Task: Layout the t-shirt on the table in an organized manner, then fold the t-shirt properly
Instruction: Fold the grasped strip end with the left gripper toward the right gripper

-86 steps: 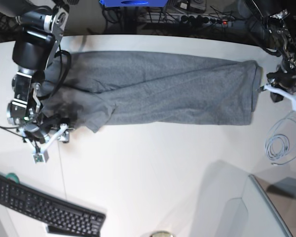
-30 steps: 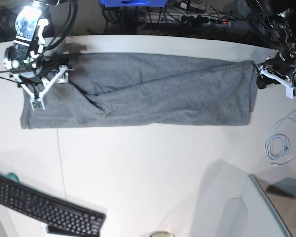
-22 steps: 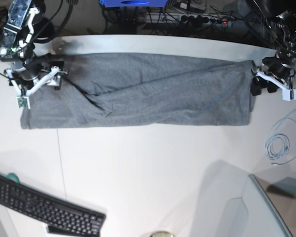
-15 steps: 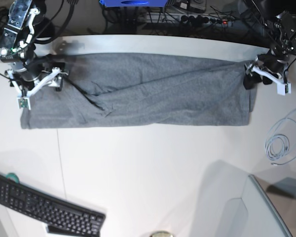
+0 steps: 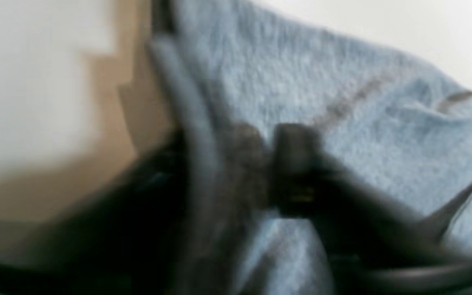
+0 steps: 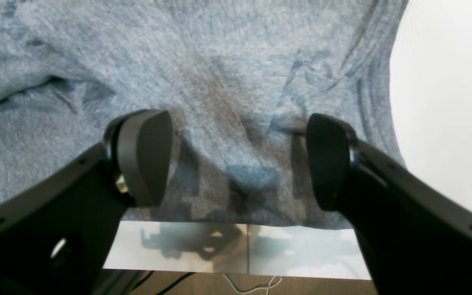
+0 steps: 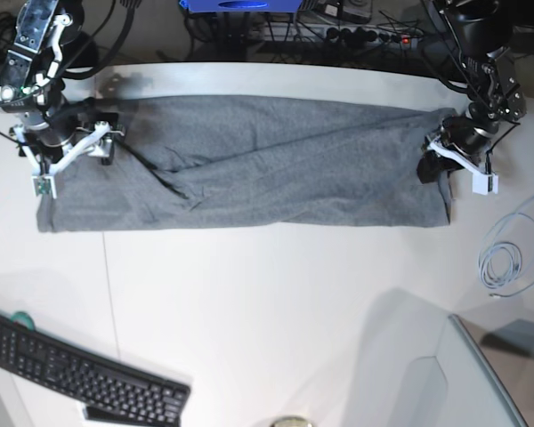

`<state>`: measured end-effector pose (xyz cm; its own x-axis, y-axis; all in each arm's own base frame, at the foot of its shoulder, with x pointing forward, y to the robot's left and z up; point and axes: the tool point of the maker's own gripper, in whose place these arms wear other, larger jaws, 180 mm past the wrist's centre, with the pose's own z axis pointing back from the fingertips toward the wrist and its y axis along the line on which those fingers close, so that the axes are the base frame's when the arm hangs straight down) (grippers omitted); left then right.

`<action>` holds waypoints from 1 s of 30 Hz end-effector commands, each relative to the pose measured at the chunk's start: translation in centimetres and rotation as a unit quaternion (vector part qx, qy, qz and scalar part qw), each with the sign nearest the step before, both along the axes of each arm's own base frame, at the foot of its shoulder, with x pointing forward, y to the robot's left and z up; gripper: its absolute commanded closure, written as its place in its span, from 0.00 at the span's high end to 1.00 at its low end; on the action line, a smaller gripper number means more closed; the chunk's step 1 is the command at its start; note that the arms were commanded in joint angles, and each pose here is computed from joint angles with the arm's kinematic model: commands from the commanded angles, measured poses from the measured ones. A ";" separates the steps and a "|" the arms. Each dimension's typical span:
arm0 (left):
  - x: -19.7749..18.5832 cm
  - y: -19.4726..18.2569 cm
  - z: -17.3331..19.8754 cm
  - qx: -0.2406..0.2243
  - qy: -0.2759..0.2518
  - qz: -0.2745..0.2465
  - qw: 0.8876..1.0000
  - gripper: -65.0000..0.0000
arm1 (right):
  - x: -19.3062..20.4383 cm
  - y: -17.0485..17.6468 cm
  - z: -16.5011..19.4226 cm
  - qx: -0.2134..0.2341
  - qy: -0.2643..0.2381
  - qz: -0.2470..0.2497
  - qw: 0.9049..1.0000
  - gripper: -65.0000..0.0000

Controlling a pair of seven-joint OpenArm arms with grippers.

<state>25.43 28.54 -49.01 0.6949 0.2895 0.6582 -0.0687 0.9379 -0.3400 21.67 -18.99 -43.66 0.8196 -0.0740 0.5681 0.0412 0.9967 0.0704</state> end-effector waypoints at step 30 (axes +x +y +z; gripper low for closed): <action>4.0 -12.8 6.0 0.110 -0.059 -0.113 0.986 0.00 | 1.1 -0.2 1.0 -0.001 -0.024 -0.002 1.000 0.74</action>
<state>28.69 15.40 -43.99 0.6718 -0.0206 0.7404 0.1710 0.9769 -0.1280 21.87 -18.90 -43.60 0.8174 -0.0757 0.5711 0.0411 0.9965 0.0732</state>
